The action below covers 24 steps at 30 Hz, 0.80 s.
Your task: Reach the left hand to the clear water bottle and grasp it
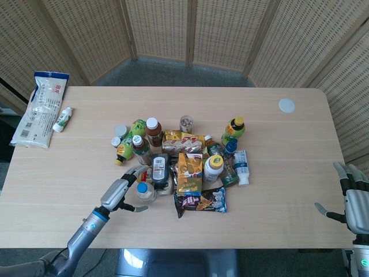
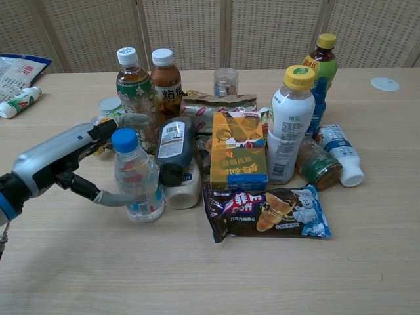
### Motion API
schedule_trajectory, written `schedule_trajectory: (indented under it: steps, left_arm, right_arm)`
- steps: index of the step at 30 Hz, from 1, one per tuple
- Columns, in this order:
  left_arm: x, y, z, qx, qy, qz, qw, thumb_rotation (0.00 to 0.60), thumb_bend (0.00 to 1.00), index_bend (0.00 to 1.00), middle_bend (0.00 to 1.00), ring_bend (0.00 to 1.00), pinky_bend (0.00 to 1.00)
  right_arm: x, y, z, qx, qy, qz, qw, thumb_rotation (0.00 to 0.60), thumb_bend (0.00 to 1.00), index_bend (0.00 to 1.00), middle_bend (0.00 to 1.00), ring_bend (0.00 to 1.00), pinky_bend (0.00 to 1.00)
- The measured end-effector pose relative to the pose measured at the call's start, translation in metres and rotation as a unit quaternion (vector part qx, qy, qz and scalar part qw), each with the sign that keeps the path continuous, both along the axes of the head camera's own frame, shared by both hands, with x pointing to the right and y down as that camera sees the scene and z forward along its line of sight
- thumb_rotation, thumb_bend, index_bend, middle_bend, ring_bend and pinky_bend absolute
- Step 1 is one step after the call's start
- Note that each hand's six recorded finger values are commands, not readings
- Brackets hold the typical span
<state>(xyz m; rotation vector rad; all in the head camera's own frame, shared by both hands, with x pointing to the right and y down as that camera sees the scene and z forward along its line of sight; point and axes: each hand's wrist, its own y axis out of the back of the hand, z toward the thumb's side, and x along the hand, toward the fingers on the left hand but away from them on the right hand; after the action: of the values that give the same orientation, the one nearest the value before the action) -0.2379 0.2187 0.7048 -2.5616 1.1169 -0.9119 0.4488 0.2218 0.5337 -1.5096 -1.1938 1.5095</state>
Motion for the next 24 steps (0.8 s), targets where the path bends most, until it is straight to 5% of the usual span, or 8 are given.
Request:
schedule_trajectory:
  steps: [8,12,15,18,24]
  left_arm:
    - [0.001,0.011,0.015,0.008,0.012,-0.017,0.9997,0.600,0.00,0.07,0.01,0.01,0.04]
    - [0.004,0.010,0.015,0.031,0.014,-0.032,0.9989,0.600,0.00,0.39,0.34,0.30,0.33]
    - [0.005,0.010,0.017,0.040,0.007,-0.039,0.9984,0.600,0.01,0.58,0.53,0.46,0.42]
    - [0.006,0.009,0.018,0.042,0.001,-0.045,0.9981,0.600,0.04,0.66,0.62,0.51,0.46]
    - [0.005,0.005,0.013,0.052,0.002,-0.050,0.9974,0.600,0.05,0.69,0.63,0.52,0.47]
  right_arm:
    - [0.000,0.000,0.001,-0.001,-0.001,0.001,1.0000,0.560,0.00,0.00,0.00,0.00,0.00]
    - [0.000,0.000,0.001,-0.003,-0.002,0.001,1.0000,0.556,0.00,0.00,0.00,0.00,0.00]
    - [0.000,0.000,0.001,-0.003,-0.003,0.000,1.0000,0.557,0.00,0.00,0.00,0.00,0.00]
    - [0.000,0.000,0.001,-0.002,-0.003,0.000,1.0000,0.559,0.00,0.00,0.00,0.00,0.00]
    - [0.001,0.000,0.001,-0.003,-0.003,0.001,1.0000,0.553,0.00,0.00,0.00,0.00,0.00]
